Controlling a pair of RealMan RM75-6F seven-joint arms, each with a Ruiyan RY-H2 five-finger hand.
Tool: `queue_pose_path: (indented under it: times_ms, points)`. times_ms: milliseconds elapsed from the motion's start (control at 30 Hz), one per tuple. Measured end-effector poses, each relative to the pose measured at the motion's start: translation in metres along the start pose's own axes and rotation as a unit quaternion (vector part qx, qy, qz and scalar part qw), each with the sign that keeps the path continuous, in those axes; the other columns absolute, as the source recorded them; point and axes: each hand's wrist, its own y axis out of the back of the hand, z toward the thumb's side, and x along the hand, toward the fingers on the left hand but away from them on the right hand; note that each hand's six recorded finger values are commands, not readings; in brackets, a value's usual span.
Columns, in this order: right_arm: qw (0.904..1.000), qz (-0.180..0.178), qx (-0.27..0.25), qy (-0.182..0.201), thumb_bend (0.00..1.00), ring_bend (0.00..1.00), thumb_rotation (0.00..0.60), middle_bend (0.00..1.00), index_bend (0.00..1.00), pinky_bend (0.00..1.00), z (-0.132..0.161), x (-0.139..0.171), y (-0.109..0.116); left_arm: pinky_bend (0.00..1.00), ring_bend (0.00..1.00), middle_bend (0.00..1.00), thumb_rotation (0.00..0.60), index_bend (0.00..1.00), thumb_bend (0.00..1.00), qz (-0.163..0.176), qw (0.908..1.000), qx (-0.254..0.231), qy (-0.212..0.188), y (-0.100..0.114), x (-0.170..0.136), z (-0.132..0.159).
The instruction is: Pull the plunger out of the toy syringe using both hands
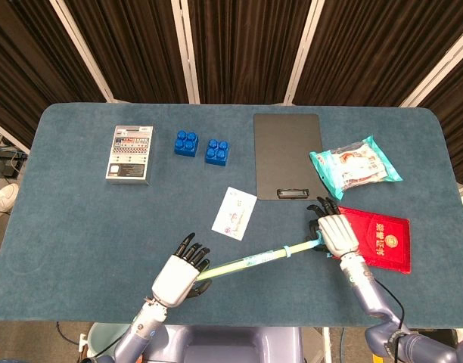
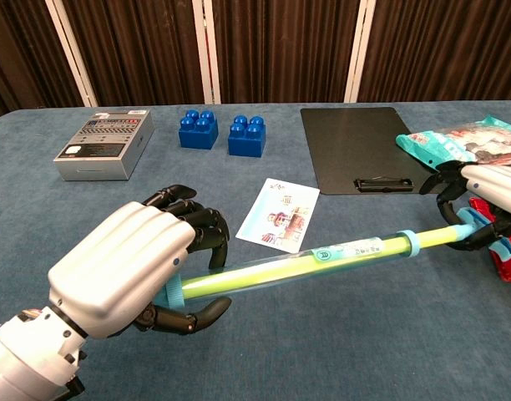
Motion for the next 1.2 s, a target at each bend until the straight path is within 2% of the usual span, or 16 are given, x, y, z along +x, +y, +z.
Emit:
queue_pose_path:
  times_ms: [333,733,1200]
  points:
    - [0.9993,-0.022,0.014,-0.026,0.37,0.04,0.600,0.25,0.78,0.04,-0.023,0.005,0.027,0.12,0.25,0.31,0.600,0.72,0.50,0.013,0.9999,-0.007,-0.006,0.019,-0.014,-0.007]
    - [0.9970,-0.037,0.037,-0.056,0.36,0.05,0.600,0.25,0.78,0.04,-0.047,-0.002,0.047,0.12,0.25,0.31,0.600,0.72,0.49,0.024,0.9995,-0.014,-0.014,0.038,-0.028,-0.019]
    - [0.9933,-0.054,0.054,-0.087,0.35,0.06,0.600,0.26,0.79,0.04,-0.067,-0.012,0.069,0.12,0.25,0.31,0.600,0.72,0.49,0.021,0.9986,-0.040,-0.027,0.056,-0.046,-0.032]
